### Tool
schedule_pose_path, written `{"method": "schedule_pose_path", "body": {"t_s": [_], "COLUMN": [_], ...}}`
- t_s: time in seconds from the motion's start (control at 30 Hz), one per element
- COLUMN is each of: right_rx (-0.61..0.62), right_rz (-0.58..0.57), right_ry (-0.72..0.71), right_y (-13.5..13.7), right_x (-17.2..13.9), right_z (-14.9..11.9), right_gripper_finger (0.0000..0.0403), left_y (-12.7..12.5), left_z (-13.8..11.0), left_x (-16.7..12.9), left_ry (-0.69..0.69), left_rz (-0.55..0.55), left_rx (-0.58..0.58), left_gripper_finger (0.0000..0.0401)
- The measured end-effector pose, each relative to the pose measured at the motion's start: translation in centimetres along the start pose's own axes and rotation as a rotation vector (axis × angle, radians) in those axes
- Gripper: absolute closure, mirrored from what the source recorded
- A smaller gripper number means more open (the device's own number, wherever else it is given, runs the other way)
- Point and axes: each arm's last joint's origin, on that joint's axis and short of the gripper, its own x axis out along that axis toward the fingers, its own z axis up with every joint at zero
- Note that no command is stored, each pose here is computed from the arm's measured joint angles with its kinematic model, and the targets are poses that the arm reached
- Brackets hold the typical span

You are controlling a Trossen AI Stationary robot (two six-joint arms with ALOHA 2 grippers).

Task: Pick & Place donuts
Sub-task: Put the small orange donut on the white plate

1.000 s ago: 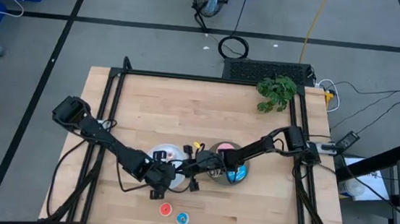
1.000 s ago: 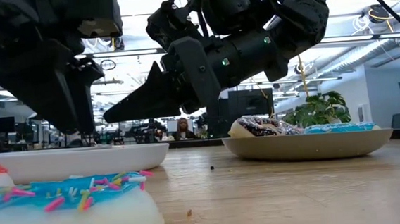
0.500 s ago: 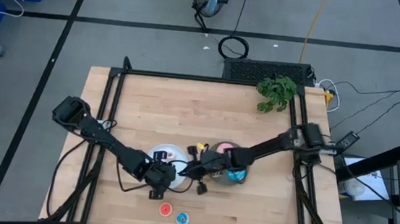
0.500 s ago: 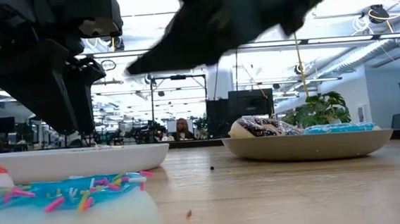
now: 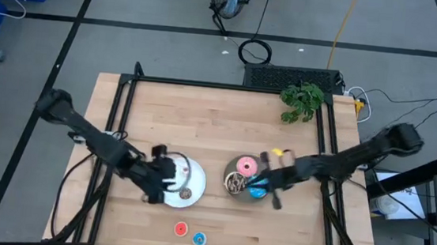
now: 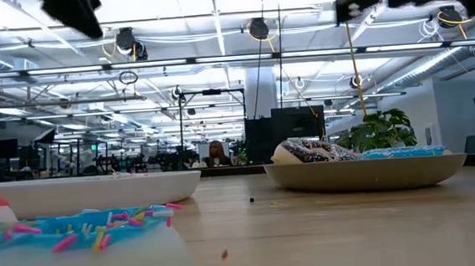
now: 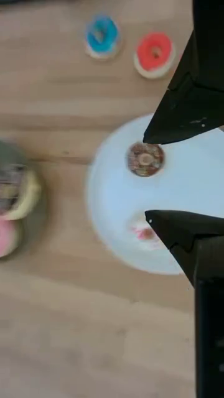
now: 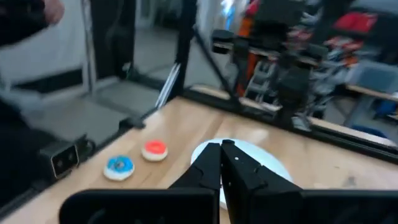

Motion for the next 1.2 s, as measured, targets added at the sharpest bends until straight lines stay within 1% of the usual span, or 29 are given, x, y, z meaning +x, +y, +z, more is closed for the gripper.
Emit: {"method": "schedule_pose_path", "body": {"t_s": [0.1,0.17,0.23,0.33,0.37,0.43,0.53,0.67,0.7,0.8,0.87,0.97,1.07,1.1,1.2], "right_rx": [0.054,0.067,0.070,0.068,0.066,0.050,0.030,0.024,0.022,0.005,-0.006,-0.015,-0.033,-0.052,-0.094], "right_rz": [-0.043,-0.060,-0.065,-0.067,-0.069,-0.074,-0.086,-0.180,-0.206,-0.264,-0.281,-0.278,-0.280,-0.281,-0.282], "right_ry": [-0.092,-0.171,-0.211,-0.223,-0.235,-0.256,-0.262,-0.258,-0.248,-0.213,-0.175,-0.166,-0.164,-0.161,-0.144], "right_y": [0.0,-0.2,-0.2,-0.1,-0.1,-0.1,-0.1,-0.4,-0.4,-0.6,-0.6,-0.6,-0.6,-0.6,-0.5], "right_x": [-3.3,-4.9,-6.1,-7.3,-7.6,-8.1,-8.5,-8.7,-8.7,-8.6,-8.5,-8.5,-8.5,-8.5,-8.5], "right_z": [-0.9,-0.7,-0.8,-1.4,-1.5,-1.6,-1.8,-1.7,-1.8,-2.1,-2.4,-2.4,-2.4,-2.5,-2.6], "right_gripper_finger": [0.0403,0.0403,0.0403,0.0403,0.0403,0.0403,0.0403,0.0403,0.0403,0.0403,0.0403,0.0403,0.0403,0.0403,0.0403], "left_y": [0.6,0.8,1.2,2.2,2.7,3.5,4.7,5.6,5.7,5.6,5.5,5.9,6.5,6.5,6.3], "left_z": [-0.5,-1.0,-1.9,-3.6,-4.4,-5.7,-7.8,-10.0,-10.5,-11.2,-11.4,-12.0,-12.3,-12.4,-11.9], "left_x": [-3.2,-5.0,-6.3,-7.3,-7.4,-7.1,-6.3,-4.9,-4.4,-3.6,-3.5,-3.7,-3.8,-3.7,-3.5], "left_ry": [-0.069,-0.141,-0.201,-0.281,-0.299,-0.333,-0.363,-0.393,-0.402,-0.440,-0.464,-0.492,-0.541,-0.555,-0.643], "left_rz": [-0.024,-0.031,-0.003,0.062,0.078,0.076,0.057,0.027,0.013,-0.056,-0.097,-0.081,-0.020,-0.016,-0.052], "left_rx": [0.002,0.025,0.061,0.106,0.104,0.080,0.033,-0.007,-0.007,0.016,0.057,0.097,0.061,0.044,-0.073], "left_gripper_finger": [0.0217,0.0217,0.0217,0.0225,0.0233,0.0257,0.0305,0.0380,0.0390,0.0389,0.0389,0.0397,0.0391,0.0391,0.0397]}}
